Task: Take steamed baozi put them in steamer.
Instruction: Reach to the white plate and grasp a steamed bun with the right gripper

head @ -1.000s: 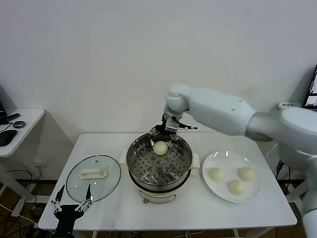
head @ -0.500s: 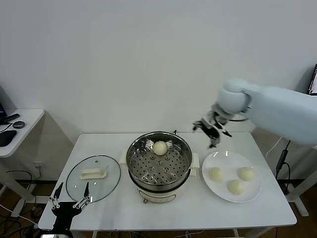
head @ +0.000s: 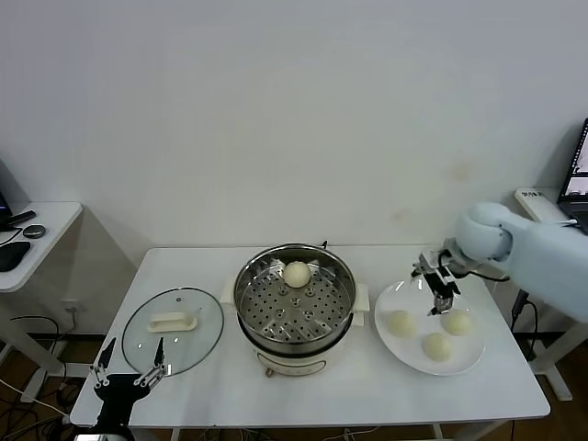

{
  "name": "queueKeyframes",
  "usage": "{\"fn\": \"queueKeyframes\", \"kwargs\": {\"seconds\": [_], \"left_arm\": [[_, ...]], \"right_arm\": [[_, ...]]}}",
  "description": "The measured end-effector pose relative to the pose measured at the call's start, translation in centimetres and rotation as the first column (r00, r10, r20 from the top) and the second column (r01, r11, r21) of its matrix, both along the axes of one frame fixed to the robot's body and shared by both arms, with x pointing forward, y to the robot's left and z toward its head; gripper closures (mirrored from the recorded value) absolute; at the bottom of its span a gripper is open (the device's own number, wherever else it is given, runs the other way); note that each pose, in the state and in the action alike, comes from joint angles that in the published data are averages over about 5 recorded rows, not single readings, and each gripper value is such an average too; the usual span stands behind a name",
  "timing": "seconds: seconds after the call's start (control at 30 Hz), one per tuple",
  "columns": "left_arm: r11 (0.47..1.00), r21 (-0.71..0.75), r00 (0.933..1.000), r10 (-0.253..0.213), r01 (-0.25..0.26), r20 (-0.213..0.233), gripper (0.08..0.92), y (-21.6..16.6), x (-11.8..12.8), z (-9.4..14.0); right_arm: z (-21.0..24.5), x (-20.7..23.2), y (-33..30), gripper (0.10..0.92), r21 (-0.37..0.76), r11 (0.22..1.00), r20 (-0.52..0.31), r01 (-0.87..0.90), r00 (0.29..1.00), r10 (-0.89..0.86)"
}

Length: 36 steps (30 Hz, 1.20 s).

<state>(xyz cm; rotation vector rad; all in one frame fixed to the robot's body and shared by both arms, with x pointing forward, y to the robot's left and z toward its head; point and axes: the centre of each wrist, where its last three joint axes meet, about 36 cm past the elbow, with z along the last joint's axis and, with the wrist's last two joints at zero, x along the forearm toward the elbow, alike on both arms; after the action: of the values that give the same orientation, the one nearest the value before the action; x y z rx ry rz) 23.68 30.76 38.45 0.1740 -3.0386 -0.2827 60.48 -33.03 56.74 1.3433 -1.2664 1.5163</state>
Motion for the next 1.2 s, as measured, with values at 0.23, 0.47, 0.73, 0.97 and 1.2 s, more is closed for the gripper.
{"fn": "queueKeyframes", "kwargs": {"seconds": [0.23,0.47,0.73,0.97,1.2], "left_arm": [[1.000,0.013,0.9999,0.009,-0.009,-0.007,0.177,0.3,-0.4,-0.1],[1.000,0.024,0.9997,0.020,-0.020,-0.017,0.177,0.6,-0.7,-0.3],[0.999,0.024,0.9995,0.025,-0.025,-0.017,0.177,0.5,-0.8,-0.4],[0.999,0.025,0.9995,0.025,-0.024,-0.017,0.177,0.5,-0.8,-0.4],[0.999,0.024,0.9996,0.024,-0.024,-0.015,0.177,0.5,-0.7,-0.4]], "right_arm": [[-4.4,0.8,0.3,0.200,0.009,1.000,-0.027,0.004,1.000,-0.004],[-7.9,1.7,1.3,0.200,0.015,1.000,-0.040,0.008,0.999,-0.008],[-10.4,2.4,2.2,0.214,0.007,1.000,-0.038,0.022,0.999,-0.021],[-11.5,2.6,2.6,0.291,-0.003,1.000,-0.041,0.030,0.999,-0.031],[-11.6,2.7,2.8,0.459,-0.007,0.999,-0.036,0.038,0.999,-0.038]]}}
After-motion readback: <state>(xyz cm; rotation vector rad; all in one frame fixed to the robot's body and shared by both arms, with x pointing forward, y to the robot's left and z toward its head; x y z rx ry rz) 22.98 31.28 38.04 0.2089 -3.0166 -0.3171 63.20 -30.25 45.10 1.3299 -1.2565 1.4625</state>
